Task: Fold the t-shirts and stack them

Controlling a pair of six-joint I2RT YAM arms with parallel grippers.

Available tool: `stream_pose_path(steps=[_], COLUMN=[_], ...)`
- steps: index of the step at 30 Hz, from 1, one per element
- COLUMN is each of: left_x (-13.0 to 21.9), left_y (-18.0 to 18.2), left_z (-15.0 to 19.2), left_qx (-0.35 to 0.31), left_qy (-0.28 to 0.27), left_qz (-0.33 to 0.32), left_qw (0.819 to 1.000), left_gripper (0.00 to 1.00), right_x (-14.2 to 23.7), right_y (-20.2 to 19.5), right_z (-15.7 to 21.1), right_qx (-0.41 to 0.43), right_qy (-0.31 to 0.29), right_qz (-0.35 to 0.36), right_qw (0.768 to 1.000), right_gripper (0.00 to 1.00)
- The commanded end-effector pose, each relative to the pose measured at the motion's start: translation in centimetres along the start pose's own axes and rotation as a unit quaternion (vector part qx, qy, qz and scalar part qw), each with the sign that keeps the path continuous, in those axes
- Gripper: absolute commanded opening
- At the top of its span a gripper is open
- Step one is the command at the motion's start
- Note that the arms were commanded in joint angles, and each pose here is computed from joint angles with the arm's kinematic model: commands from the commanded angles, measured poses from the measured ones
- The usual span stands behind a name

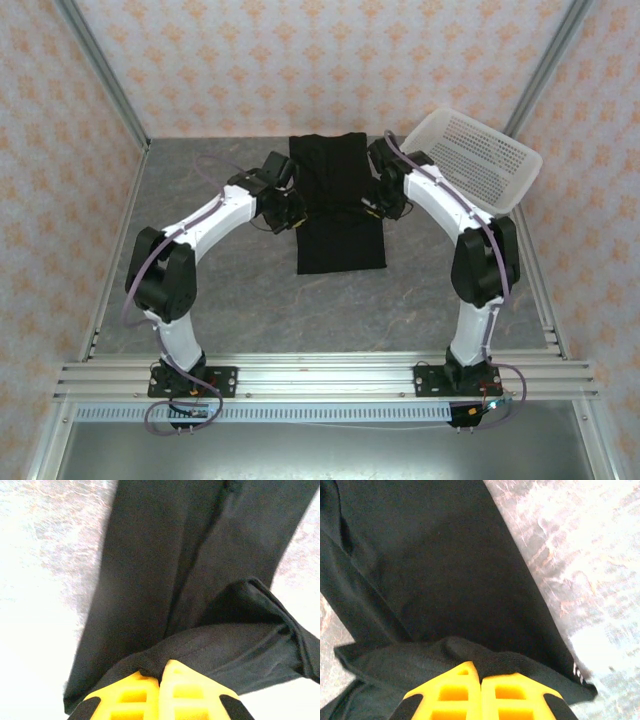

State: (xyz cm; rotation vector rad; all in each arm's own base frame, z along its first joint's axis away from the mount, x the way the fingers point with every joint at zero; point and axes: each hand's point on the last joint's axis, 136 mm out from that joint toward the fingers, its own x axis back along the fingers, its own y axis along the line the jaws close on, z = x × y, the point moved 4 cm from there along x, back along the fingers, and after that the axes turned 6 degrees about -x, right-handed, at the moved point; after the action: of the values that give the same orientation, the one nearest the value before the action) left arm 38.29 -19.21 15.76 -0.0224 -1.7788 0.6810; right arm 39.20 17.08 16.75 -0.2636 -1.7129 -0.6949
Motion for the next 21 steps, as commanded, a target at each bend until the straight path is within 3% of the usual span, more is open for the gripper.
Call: stream_pose_path(steps=[1,7,10,12,16,19,21], left_x=[-0.5,-3.7,-4.5,-4.2,-1.3,0.7,0.4], left_y=[0.1,-0.1,-0.4,-0.3,0.4,1.6,2.8], left_z=[-1.4,-3.9,-5.5,-6.5,-6.6,-4.2,-1.5], left_qx=[-0.009,-0.007,-0.013,-0.015,-0.012,0.003,0.023], left_qy=[0.000,0.007,-0.002,-0.019,-0.062,-0.065,-0.036], left_qz=[-0.002,-0.002,0.002,-0.005,-0.021,-0.012,-0.008], left_qw=[1.000,1.000,1.000,1.000,0.998,0.998,0.999], left_gripper=[0.00,0.03,0.26,0.39,0.56,0.57,0.56], right_x=[-0.9,-4.7,-6.2,-6.1,-3.0,-0.9,-0.5], right_y=[1.0,1.4,0.8,0.6,0.6,-0.7,-2.3], right_z=[-1.6,-3.7,-4.9,-5.7,-6.4,-5.2,-3.6], right_qx=[0.013,-0.001,-0.013,-0.011,0.010,0.016,0.011], right_qy=[-0.006,0.007,0.011,-0.003,-0.041,-0.050,-0.043], right_qz=[-0.006,-0.005,0.008,0.012,0.003,-0.001,-0.004], right_qw=[1.000,1.000,1.000,1.000,0.999,0.999,0.999], right_gripper=[0.00,0.02,0.41,0.52,0.60,0.61,0.62])
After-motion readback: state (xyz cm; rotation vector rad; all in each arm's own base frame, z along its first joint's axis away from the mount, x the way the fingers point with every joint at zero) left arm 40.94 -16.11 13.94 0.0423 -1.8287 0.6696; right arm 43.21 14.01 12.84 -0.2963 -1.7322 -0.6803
